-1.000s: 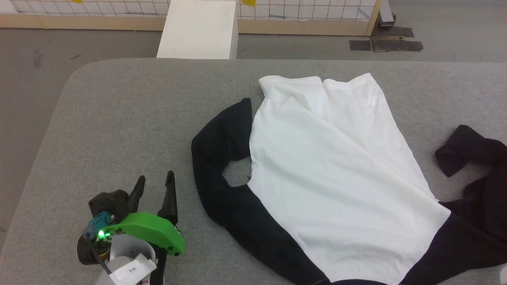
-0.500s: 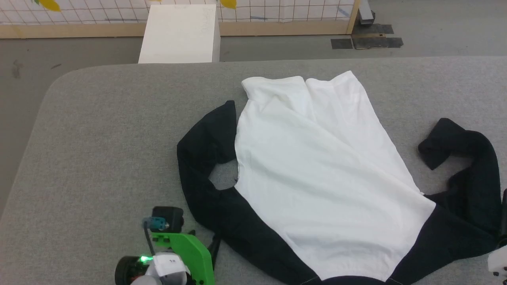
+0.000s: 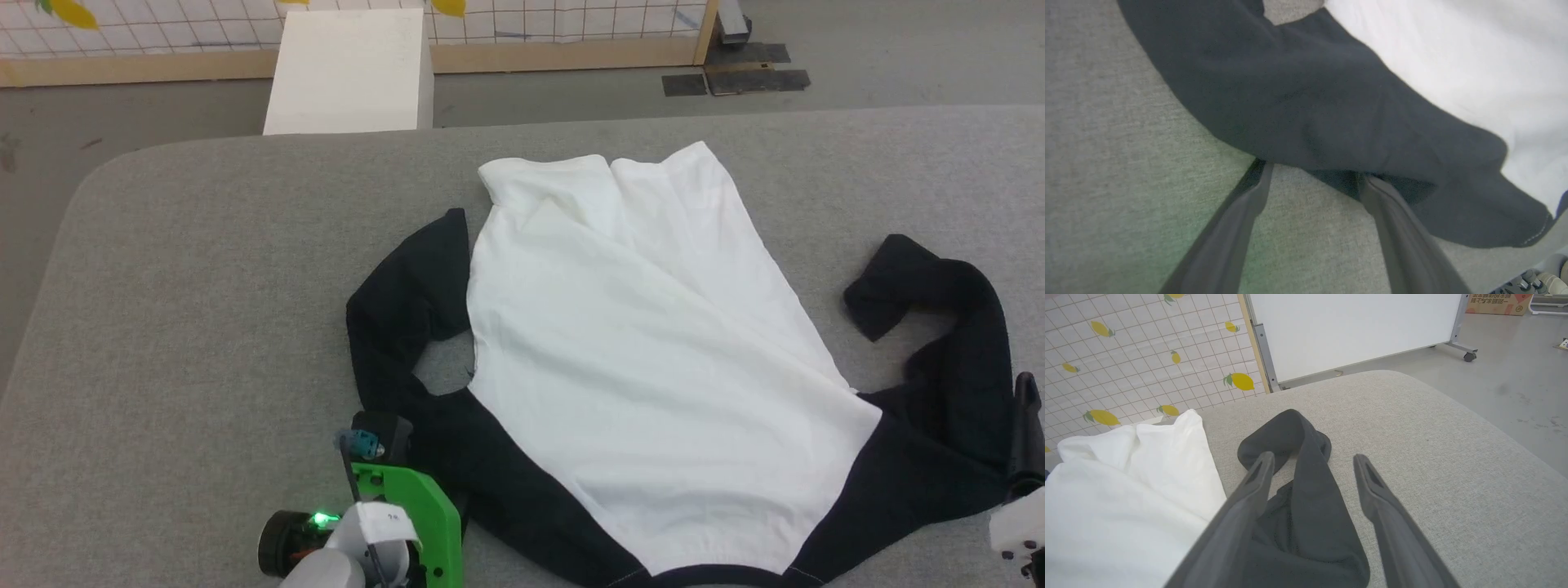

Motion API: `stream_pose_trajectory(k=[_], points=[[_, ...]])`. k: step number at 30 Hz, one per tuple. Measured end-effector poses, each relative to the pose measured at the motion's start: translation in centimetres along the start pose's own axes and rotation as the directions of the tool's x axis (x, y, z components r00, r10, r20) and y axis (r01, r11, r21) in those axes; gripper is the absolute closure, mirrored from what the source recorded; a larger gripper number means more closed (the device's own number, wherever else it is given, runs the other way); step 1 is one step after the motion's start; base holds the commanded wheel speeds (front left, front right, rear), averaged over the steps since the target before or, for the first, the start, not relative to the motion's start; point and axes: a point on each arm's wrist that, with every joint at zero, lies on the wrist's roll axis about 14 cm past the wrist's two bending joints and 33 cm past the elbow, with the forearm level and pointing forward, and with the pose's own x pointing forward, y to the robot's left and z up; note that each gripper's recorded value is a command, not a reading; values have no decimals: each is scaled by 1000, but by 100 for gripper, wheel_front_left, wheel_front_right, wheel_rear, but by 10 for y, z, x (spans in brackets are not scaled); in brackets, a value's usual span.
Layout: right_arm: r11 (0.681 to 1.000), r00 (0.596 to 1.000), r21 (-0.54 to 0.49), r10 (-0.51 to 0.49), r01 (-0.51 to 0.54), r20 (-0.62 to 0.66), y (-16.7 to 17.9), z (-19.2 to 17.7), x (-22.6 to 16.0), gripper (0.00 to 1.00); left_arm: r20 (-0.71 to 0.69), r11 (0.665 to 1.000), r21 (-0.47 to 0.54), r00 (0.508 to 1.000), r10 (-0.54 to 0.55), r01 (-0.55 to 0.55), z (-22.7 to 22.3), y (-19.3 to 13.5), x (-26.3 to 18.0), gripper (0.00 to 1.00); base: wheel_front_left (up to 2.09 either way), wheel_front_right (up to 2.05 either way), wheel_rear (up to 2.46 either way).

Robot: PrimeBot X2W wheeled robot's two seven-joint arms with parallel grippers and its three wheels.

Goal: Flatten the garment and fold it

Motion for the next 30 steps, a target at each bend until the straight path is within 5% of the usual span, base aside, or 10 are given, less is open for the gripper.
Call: stream_pose_trajectory(k=[4,5,6,7,13,20,30], points=[[1000,1000,5,2,-2,1,0,2,-2,0,-34,1000,3,999,-10,10,-3,-4,6,0,0,0,0],[1000,1000,6,2,-2,1,0,3,-2,0,-48,1000,4,999,-11,11,-6,-4,7,8,0,0,0],[1000,1000,7,3,-3,2,0,3,-2,0,-60,1000,8,998,-12,12,-8,-5,7,26,0,0,0],[1000,1000,8,5,-5,5,1,4,-2,0,-65,1000,12,998,-15,16,-8,-5,8,100,0,0,0],[999,1000,24,24,-24,6,6,6,-2,0,-36,998,-60,999,-22,19,-7,-2,1,100,0,0,0],[998,988,20,65,-63,-137,19,-20,-4,0,87,976,-168,984,154,-138,3,50,-32,100,0,0,0],[994,839,23,104,-108,-534,26,-95,-42,0,94,951,-251,974,207,-178,-7,64,-58,100,0,0,0]])
